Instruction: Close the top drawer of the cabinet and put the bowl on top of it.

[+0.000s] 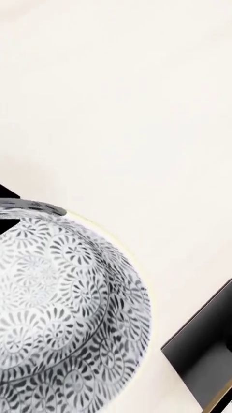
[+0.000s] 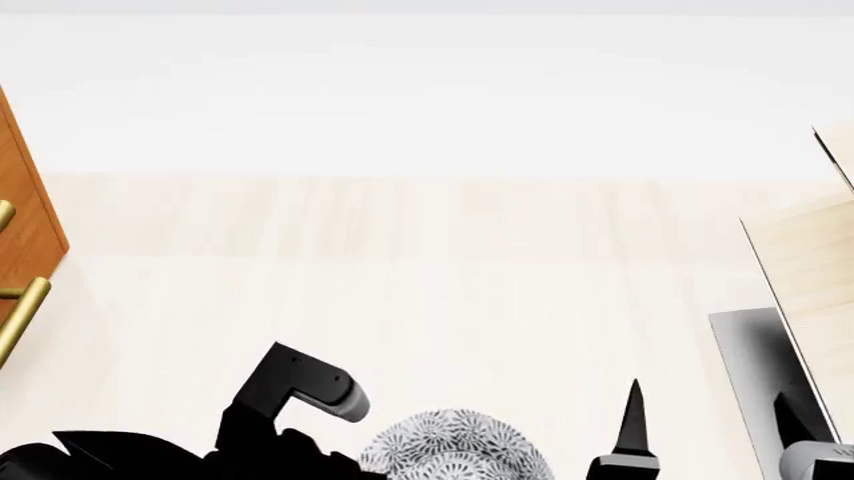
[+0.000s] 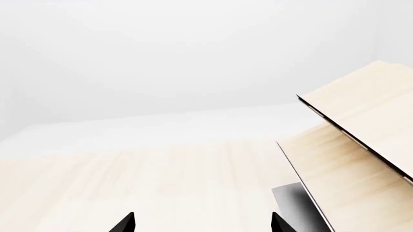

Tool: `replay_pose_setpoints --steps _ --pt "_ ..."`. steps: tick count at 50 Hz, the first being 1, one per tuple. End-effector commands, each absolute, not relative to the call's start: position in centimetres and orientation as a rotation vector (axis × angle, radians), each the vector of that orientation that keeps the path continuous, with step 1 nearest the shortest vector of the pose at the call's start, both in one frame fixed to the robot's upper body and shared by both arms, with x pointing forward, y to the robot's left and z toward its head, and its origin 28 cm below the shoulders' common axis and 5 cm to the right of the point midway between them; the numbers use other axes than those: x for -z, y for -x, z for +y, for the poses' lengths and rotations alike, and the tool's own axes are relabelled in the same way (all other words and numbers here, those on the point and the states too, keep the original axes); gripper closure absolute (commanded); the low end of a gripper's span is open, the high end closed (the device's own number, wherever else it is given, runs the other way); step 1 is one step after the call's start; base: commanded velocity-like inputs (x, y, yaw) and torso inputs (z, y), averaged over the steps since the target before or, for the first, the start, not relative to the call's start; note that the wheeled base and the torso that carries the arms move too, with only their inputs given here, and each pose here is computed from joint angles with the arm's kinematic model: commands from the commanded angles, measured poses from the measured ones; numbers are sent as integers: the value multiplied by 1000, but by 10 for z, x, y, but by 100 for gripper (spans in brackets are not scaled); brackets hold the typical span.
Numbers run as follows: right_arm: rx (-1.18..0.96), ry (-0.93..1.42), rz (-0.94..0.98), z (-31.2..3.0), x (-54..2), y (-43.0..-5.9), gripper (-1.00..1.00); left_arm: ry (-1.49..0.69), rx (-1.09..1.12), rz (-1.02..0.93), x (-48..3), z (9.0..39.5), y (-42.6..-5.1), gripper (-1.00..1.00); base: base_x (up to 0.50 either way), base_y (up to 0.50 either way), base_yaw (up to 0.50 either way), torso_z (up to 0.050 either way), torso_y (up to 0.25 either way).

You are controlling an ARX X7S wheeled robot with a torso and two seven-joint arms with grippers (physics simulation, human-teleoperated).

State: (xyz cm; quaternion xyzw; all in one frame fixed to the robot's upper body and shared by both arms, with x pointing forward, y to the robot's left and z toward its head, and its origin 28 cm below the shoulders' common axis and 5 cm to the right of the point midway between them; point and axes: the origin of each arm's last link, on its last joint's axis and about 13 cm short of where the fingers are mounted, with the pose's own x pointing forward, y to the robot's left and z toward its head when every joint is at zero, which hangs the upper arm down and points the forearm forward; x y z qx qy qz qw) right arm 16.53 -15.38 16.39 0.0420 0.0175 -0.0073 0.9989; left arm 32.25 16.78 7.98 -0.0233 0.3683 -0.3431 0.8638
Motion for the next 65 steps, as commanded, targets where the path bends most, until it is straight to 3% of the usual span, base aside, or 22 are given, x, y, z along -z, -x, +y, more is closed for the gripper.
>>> replay_pose_setpoints --steps 1,65 --pt "14 -85 34 -153 -164 -164 -100 28 704 741 -90 172 -320 100 0 0 0 0 0" --pt "9 -89 21 -154 -168 -155 -100 26 670 556 -170 187 -314 100 0 0 0 0 0"
